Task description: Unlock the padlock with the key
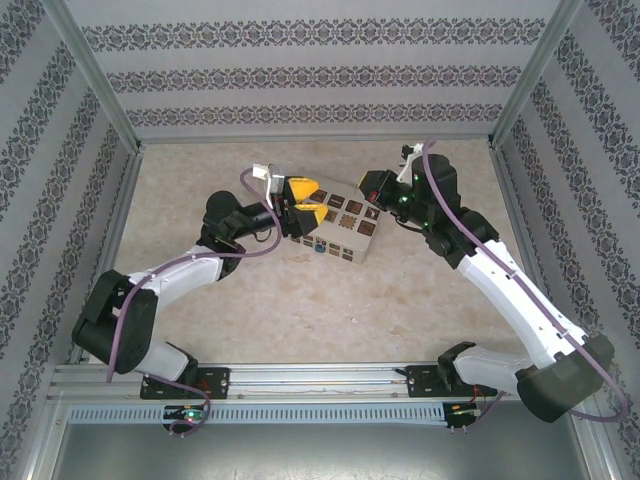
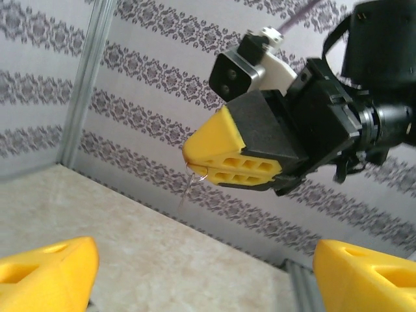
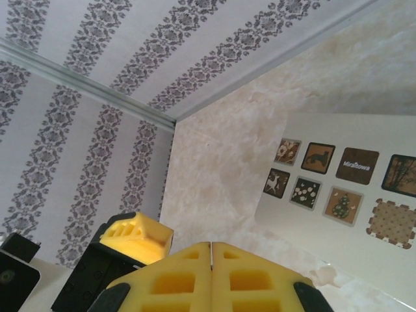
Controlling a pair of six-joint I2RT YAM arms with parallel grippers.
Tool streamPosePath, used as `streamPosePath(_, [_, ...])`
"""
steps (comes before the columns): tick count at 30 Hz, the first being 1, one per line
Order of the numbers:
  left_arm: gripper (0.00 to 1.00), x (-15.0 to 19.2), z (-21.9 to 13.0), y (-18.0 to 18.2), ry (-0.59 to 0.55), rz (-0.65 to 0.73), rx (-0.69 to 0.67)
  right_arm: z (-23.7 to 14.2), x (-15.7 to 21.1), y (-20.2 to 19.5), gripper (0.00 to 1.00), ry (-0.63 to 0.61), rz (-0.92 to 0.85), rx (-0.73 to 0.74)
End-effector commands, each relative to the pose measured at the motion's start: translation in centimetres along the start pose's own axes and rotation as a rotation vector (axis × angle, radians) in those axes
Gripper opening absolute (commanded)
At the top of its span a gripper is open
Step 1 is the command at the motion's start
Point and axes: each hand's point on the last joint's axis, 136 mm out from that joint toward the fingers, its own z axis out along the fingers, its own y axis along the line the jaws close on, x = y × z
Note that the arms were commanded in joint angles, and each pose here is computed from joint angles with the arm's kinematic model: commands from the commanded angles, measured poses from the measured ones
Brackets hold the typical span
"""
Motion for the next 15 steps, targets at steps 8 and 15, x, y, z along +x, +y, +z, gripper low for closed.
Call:
streamPosePath(8, [0.81,2.2,0.5,-1.4,0.141,0.431,0.021,0.1,1.3,2.8,0.0,0.089,-0.023,-0.071])
streamPosePath(15, [0.69,1.5,1.5,-0.9,0.114,0.44,0.03,0.8,2.6,3.9,0.0,0.134,-0.025,-0.094])
